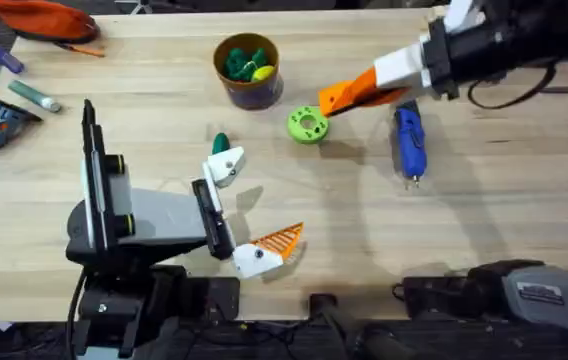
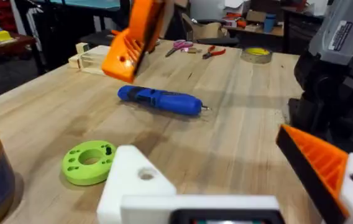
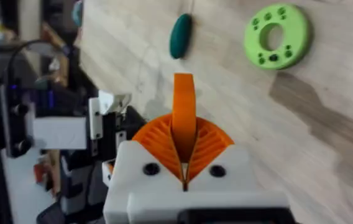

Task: Pick up the gripper from the table and insert it into the empty holder that is missing its gripper. Then pick up a screw, insert it into the mounting hole, and use the screwdriver to tighten it. Finally, clean up the table by picking up the vegetable and placing it into the bucket.

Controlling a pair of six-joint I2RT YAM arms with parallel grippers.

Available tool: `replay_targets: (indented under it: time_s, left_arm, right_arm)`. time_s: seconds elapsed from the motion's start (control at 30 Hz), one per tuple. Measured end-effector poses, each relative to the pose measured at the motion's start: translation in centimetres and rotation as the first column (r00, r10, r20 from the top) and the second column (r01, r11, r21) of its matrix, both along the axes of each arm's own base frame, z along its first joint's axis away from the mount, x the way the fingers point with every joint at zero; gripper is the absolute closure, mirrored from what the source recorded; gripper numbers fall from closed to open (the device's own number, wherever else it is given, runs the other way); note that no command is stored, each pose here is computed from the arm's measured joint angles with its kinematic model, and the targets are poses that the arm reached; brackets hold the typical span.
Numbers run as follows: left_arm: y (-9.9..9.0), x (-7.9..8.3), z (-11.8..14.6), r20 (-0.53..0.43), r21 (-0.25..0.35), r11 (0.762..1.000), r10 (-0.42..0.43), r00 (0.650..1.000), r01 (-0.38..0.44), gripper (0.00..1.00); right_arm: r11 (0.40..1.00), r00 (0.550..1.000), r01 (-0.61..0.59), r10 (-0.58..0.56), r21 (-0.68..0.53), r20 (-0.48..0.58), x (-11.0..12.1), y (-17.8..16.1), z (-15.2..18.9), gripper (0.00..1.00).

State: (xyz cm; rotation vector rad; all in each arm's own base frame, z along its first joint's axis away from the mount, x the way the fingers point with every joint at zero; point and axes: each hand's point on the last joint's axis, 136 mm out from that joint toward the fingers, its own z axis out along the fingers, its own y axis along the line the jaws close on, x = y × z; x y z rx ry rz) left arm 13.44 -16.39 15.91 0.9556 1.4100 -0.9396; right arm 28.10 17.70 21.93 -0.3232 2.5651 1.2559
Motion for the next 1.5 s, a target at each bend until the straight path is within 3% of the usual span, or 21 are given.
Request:
replay_targets:
  time_s: [0.3, 0.5, 0.8, 1.1, 1.5]
  left_arm:
    - [0.0, 0.0, 0.0, 0.000, 0.000, 1.000, 0.000, 1.000, 0.000, 0.015]
    - [0.0, 0.0, 0.0, 0.000, 0.000, 1.000, 0.000, 1.000, 0.000, 0.015]
    - [0.0, 0.0, 0.0, 0.000, 0.000, 1.000, 0.000, 1.000, 0.000, 0.015]
    - [0.0, 0.0, 0.0, 0.000, 0.000, 1.000, 0.000, 1.000, 0.000, 0.014]
    - [0.0, 0.0, 0.0, 0.000, 0.000, 1.000, 0.000, 1.000, 0.000, 0.014]
  right_arm:
    - [0.961, 0.987, -0.159, 0.150, 0.224, 0.059, -2.3, 1.5, 0.9, 0.988]
    - [0.894, 0.967, -0.248, 0.209, 0.374, 0.142, -3.3, 2.3, 1.5, 0.988]
    - [0.801, 0.958, -0.286, 0.250, 0.526, 0.141, -5.2, 2.5, 1.0, 0.988]
    - [0.787, 0.965, -0.230, 0.259, 0.572, 0.032, -5.2, 2.6, -1.3, 0.988]
    - [0.784, 0.965, -0.226, 0.260, 0.578, 0.025, -5.2, 2.6, -1.4, 0.988]
